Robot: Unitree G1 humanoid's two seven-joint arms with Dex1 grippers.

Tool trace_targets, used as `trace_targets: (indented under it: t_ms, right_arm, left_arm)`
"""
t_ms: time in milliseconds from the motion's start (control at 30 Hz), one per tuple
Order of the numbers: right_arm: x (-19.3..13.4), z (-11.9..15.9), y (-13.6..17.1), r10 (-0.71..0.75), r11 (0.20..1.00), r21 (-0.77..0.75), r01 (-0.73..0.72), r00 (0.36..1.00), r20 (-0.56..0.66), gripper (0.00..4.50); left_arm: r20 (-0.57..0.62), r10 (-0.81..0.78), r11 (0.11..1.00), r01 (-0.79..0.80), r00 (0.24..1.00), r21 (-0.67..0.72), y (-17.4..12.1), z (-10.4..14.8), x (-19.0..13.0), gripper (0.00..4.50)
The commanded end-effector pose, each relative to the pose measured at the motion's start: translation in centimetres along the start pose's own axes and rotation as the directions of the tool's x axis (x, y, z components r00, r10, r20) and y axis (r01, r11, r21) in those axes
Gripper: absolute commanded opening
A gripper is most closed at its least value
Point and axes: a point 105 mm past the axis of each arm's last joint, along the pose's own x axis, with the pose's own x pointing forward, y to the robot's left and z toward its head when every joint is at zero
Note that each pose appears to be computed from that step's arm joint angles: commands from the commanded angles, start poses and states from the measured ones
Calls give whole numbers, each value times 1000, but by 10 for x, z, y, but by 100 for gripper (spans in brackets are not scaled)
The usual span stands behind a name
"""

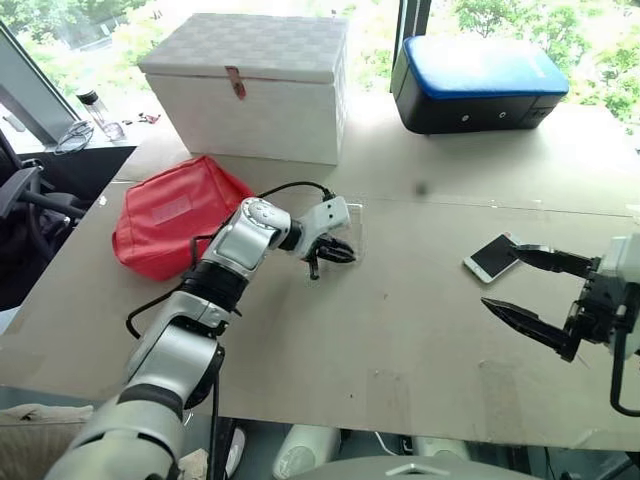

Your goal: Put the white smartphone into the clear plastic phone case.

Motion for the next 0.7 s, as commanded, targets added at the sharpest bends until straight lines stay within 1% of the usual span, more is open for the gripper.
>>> trace_targets:
  t_ms: [33,100,167,267,333,400,433,467,500,567,600,633,700]
  right_arm:
    - [-7,10,2,-5,996,-88,6,1000,6,450]
    - [-8,9,-1,-10,995,-99,11,1000,3,450]
    - [-8,10,-3,-11,994,-106,12,1000,7,450]
    - [-4,12,-4,1,994,-112,1,1000,18,450]
    - [-1,11,-4,13,994,-111,-11,1000,21,450]
    - [1,10,-5,20,994,-110,-17,1000,22,450]
    - [2,11,-5,21,994,-111,-18,999,24,450]
    - [3,11,-6,22,994,-111,-19,999,28,450]
    - [4,11,-6,23,994,-111,-19,999,30,450]
    - [4,11,-5,19,994,-109,-15,999,33,450]
    - [4,11,-4,15,994,-104,-12,999,33,450]
    - [3,10,-3,12,995,-100,-9,999,32,450]
    - [2,9,-1,3,996,-91,0,999,32,450]
  left_arm:
    - [2,-6,986,6,1000,-169,-11,11,6,3]
    - [5,25,961,-22,1000,-275,-18,22,11,3]
    - [21,46,929,-35,999,-367,-27,41,18,3]
    - [54,62,877,-29,997,-479,-35,61,26,3]
    - [61,58,869,-20,996,-494,-39,69,32,3]
    - [44,62,897,-36,997,-441,-41,65,36,3]
    - [42,46,900,-23,998,-435,-44,62,38,58]
    - [43,37,903,-15,998,-430,-45,59,39,85]
    - [59,29,901,-1,998,-433,-46,59,39,129]
    - [143,-31,878,96,989,-470,-49,68,33,209]
    - [170,-40,903,109,985,-416,-47,70,27,264]
    - [183,-46,935,107,982,-338,-44,71,21,309]
    - [205,-96,973,135,974,-187,-39,71,8,309]
